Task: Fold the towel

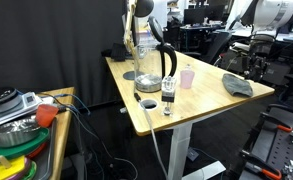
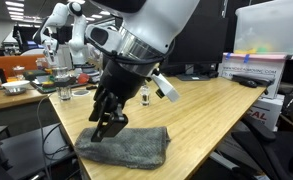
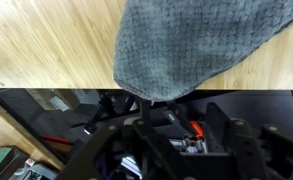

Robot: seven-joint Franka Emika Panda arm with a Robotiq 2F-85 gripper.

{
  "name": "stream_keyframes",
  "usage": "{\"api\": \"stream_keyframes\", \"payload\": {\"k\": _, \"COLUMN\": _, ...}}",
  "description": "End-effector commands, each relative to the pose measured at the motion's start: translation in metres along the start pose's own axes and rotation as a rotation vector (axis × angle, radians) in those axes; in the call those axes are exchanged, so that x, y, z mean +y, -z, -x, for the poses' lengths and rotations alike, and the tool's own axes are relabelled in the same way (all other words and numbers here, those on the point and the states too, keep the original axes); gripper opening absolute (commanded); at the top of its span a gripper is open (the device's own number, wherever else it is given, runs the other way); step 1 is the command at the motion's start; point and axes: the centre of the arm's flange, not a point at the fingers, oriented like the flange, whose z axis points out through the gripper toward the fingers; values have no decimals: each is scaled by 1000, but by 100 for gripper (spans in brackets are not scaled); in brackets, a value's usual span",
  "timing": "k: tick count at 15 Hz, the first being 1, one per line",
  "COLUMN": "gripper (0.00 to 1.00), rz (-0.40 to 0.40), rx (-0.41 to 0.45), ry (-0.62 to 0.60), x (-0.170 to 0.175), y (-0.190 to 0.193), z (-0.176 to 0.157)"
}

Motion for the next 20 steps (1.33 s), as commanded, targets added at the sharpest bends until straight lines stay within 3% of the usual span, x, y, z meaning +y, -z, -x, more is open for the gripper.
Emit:
{"api": "stream_keyframes", "payload": {"k": 1, "gripper": 91, "rz": -30, "rx": -65, "ry": -2, "x": 16, "y": 15, "z": -7}}
{"api": "stream_keyframes", "payload": {"k": 3, "gripper": 100, "rz": -58, "rx": -128, "ry": 54, "x": 19, "y": 22, "z": -8}}
{"api": "stream_keyframes", "payload": {"k": 5, "gripper": 100, "rz": -68, "rx": -168, "ry": 135, "x": 25, "y": 32, "z": -14}}
{"api": "stream_keyframes", "payload": {"k": 6, "gripper": 99, "rz": -78, "rx": -117, "ry": 78, "x": 17, "y": 24, "z": 8}}
{"api": "stream_keyframes", "payload": {"k": 20, "gripper": 100, "rz": -56, "rx": -146, "ry": 114, "x": 21, "y": 30, "z": -2}}
